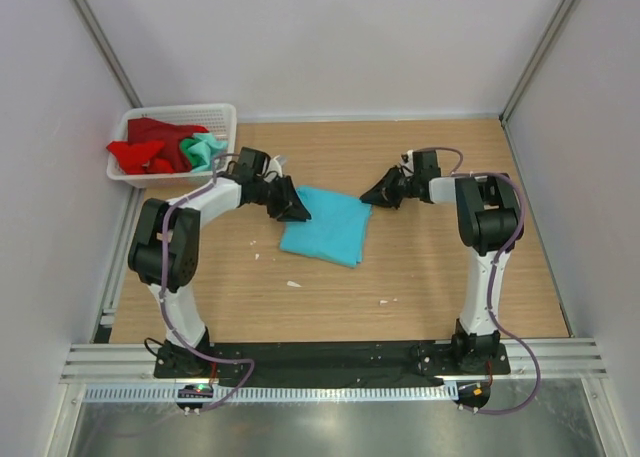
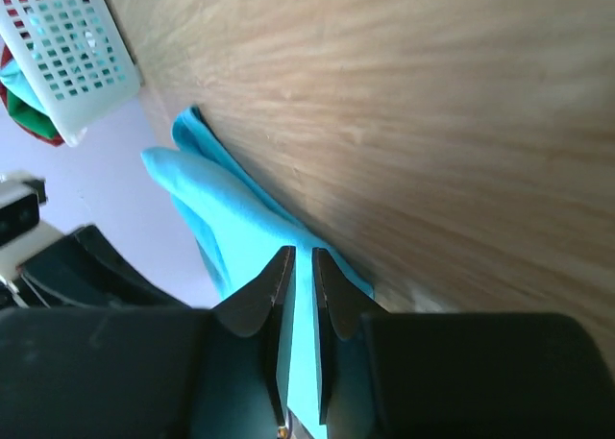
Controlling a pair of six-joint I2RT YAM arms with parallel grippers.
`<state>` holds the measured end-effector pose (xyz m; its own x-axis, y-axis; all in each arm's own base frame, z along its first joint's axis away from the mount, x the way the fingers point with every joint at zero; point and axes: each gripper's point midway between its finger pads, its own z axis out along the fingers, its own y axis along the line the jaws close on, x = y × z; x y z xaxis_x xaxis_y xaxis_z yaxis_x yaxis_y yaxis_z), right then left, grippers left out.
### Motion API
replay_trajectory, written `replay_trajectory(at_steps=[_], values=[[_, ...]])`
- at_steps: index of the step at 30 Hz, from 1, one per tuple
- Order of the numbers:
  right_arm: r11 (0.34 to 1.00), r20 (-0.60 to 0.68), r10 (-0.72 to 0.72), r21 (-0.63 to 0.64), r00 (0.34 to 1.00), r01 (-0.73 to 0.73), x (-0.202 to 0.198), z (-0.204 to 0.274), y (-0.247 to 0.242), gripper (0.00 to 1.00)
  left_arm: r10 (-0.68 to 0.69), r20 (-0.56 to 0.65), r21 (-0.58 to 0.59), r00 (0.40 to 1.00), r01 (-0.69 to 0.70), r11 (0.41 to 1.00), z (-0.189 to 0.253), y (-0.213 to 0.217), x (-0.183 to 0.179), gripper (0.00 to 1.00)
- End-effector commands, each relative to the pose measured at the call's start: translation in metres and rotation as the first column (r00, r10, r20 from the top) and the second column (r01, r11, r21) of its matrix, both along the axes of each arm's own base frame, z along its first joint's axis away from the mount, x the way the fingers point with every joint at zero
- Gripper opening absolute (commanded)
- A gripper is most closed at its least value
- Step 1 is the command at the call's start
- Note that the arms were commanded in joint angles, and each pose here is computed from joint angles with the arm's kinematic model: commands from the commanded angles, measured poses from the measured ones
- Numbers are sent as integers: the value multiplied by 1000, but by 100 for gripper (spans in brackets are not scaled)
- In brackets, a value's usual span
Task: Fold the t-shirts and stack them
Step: Fold the tshirt
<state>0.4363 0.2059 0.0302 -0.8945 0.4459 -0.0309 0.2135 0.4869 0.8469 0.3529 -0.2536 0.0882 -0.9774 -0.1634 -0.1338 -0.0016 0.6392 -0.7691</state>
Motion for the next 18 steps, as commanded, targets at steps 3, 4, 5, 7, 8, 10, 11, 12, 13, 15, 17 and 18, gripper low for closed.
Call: replay_trajectory(at_steps=[3,4,5,7,8,10,11,12,13,15,17,18], values=[[999,155,35,-37,987,-29,30,53,7,20,-38,118,49,992,33,998,33,15,-17,26],[997,140,53,-58,989,-45,26,57,9,21,-39,113,56,993,33,998,31,16,-20,26],[996,186,62,-68,980,-50,33,76,13,27,-37,114,59,993,31,998,30,18,-21,26],[993,220,92,-89,971,-74,31,94,31,32,-38,92,64,995,32,997,22,19,-26,26],[993,250,104,-79,963,-87,34,109,42,33,-41,85,58,996,36,998,20,18,-29,25],[989,265,146,-68,953,-132,29,114,70,33,-34,71,60,997,29,998,12,20,-31,25],[988,276,154,-53,949,-145,31,121,81,33,-29,69,67,997,24,997,8,22,-31,25],[986,257,169,-44,951,-163,31,110,92,32,-28,58,70,998,24,997,4,24,-35,25],[979,253,204,-33,946,-202,22,108,112,31,-20,54,75,998,16,997,1,27,-35,24],[974,239,219,-2,946,-225,19,108,132,22,-14,48,83,999,10,997,-4,32,-37,24],[968,228,238,22,944,-249,15,98,153,14,-10,47,88,999,6,996,-7,36,-37,23],[967,213,236,42,948,-251,13,97,160,12,-8,42,92,999,5,996,-9,38,-38,22]])
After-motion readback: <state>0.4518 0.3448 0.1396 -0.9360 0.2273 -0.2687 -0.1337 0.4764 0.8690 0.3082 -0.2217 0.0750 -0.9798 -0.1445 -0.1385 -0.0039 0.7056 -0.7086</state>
